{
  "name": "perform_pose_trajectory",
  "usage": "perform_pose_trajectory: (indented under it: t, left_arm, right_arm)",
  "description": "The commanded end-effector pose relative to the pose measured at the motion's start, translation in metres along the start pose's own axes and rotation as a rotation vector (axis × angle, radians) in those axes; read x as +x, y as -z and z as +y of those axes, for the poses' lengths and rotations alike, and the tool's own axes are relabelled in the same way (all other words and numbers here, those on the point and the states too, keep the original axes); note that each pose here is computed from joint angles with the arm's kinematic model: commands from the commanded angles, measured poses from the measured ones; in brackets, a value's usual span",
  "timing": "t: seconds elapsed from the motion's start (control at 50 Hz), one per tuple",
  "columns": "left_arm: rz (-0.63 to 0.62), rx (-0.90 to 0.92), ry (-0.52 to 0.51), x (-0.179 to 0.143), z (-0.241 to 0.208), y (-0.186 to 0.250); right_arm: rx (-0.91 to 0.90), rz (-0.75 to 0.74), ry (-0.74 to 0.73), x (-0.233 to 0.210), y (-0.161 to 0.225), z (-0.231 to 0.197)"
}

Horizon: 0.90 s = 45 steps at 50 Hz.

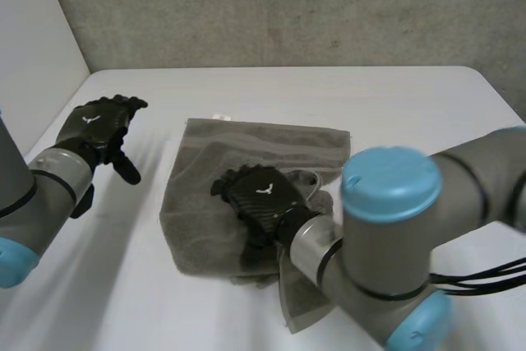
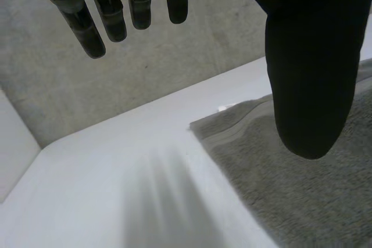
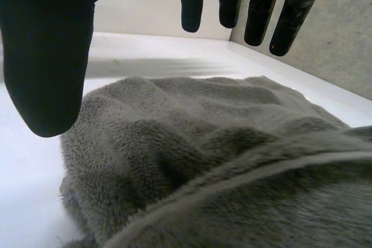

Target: Fold the towel.

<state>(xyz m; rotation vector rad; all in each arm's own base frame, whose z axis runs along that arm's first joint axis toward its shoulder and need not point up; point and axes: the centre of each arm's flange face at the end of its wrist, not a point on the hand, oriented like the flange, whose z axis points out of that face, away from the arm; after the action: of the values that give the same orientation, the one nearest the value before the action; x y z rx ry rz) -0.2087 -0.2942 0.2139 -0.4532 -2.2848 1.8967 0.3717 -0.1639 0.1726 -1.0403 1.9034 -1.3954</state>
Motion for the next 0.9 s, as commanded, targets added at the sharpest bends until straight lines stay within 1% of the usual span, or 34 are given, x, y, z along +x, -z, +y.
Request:
perform_pose_trajectory:
  t: [0.02, 0.06, 0.12, 0.34, 0.38, 0.4, 0.44, 0.46, 0.5, 0.52, 0.54, 0.56, 0.6, 0.66, 0.7, 0.78, 0.82, 0.84, 0.88, 0.9]
  left_arm:
    - [-0.016, -0.029, 0.012, -0.009, 0.010, 0.002]
    - [-0.013, -0.037, 0.010, -0.008, 0.012, 0.004]
    - [-0.012, -0.038, 0.012, -0.007, 0.012, 0.004]
    - [0.006, -0.046, 0.009, -0.001, 0.015, 0.007]
    - [0.007, -0.047, 0.009, -0.001, 0.016, 0.007]
    - [0.007, -0.047, 0.009, -0.001, 0.016, 0.007]
    - [0.020, -0.051, 0.010, 0.002, 0.017, 0.007]
    - [0.020, -0.051, 0.010, 0.002, 0.017, 0.007]
    - [0.034, -0.055, 0.010, 0.004, 0.019, 0.007]
    - [0.053, -0.059, 0.011, 0.006, 0.021, 0.006]
    - [0.080, -0.067, 0.012, 0.009, 0.024, 0.005]
    - [0.080, -0.067, 0.012, 0.009, 0.024, 0.005]
    - [0.149, -0.083, 0.019, 0.017, 0.034, 0.001]
    - [0.185, -0.079, 0.023, 0.022, 0.036, -0.001]
    - [0.241, -0.056, 0.021, 0.033, 0.041, -0.006]
    - [0.269, -0.014, 0.012, 0.043, 0.044, -0.012]
    - [0.295, 0.029, 0.015, 0.054, 0.046, -0.019]
    - [0.295, 0.029, 0.015, 0.054, 0.046, -0.019]
    - [0.325, 0.070, 0.021, 0.067, 0.046, -0.024]
    - [0.326, 0.071, 0.021, 0.067, 0.046, -0.024]
  right_arm:
    - [-0.023, 0.018, 0.028, -0.012, -0.022, 0.028]
    - [-0.047, 0.031, 0.049, -0.012, -0.027, 0.039]
    - [-0.042, 0.047, 0.076, -0.010, -0.030, 0.041]
    - [0.006, 0.072, 0.112, -0.003, -0.031, 0.034]
    - [0.060, 0.084, 0.114, 0.003, -0.023, 0.011]
    - [0.060, 0.084, 0.114, 0.003, -0.023, 0.011]
    - [0.141, 0.119, 0.117, 0.016, -0.010, -0.022]
    - [0.141, 0.119, 0.117, 0.016, -0.010, -0.023]
    - [0.225, 0.167, 0.119, 0.034, 0.004, -0.057]
    - [0.225, 0.167, 0.119, 0.034, 0.004, -0.057]
    - [0.257, 0.172, 0.124, 0.038, 0.012, -0.070]
    - [0.257, 0.172, 0.124, 0.038, 0.012, -0.070]
    - [0.296, 0.156, 0.135, 0.041, 0.027, -0.091]
    - [0.297, 0.136, 0.135, 0.044, 0.039, -0.102]
    - [0.295, 0.128, 0.131, 0.046, 0.043, -0.105]
    - [0.305, 0.116, 0.134, 0.043, 0.053, -0.114]
    - [0.334, 0.116, 0.142, 0.040, 0.065, -0.125]
    - [0.334, 0.116, 0.142, 0.040, 0.065, -0.125]
    - [0.353, 0.118, 0.149, 0.037, 0.075, -0.131]
    - [0.353, 0.118, 0.149, 0.037, 0.075, -0.131]
